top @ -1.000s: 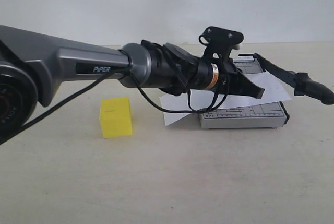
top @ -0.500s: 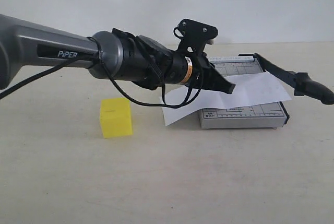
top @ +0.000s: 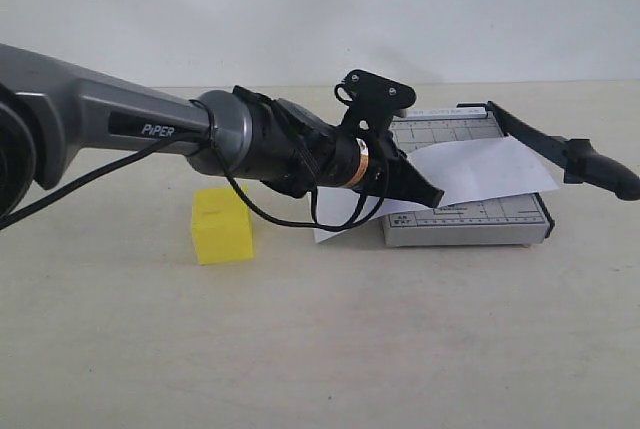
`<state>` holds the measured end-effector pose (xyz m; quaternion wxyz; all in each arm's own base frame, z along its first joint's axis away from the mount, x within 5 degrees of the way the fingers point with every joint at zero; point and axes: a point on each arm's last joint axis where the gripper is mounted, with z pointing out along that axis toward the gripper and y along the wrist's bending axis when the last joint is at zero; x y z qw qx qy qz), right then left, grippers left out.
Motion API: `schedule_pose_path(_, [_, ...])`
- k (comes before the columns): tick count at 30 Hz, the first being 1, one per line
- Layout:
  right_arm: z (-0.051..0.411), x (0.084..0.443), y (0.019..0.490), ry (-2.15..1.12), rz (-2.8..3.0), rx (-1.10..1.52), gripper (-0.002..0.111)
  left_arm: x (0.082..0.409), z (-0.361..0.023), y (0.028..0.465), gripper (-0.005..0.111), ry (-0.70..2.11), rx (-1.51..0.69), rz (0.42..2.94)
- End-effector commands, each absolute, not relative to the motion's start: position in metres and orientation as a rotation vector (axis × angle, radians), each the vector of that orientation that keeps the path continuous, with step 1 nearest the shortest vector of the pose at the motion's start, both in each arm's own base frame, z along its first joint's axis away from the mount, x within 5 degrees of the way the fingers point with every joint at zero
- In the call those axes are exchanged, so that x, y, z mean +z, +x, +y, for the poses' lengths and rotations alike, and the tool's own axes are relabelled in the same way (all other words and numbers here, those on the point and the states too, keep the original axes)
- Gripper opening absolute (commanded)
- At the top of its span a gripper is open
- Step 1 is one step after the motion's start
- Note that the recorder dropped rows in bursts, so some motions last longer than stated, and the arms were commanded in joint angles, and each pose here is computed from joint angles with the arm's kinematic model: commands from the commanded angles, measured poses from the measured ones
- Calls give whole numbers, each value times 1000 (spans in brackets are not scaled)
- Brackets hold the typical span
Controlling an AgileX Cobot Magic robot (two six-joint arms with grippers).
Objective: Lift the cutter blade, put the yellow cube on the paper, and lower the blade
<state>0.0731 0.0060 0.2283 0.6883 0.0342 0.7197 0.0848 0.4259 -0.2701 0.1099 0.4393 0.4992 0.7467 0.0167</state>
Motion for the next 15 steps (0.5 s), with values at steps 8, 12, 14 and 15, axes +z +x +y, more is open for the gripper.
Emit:
schedule_pose_path(8, [6, 228, 73, 74, 1605, 185, 0, 106, -270, 426, 4, 1260, 70, 1849])
schedule_pose_path(12, [6, 228, 73, 74, 1605, 185, 0, 100, -276, 430, 4, 1272, 37, 1838])
schedule_pose_path(14, [6, 228, 73, 74, 1605, 185, 0, 99, -281, 432, 4, 1280, 12, 1824])
schedule_pose_path(15, [6, 228, 73, 74, 1605, 185, 0, 101, -284, 431, 4, 1284, 5, 1816])
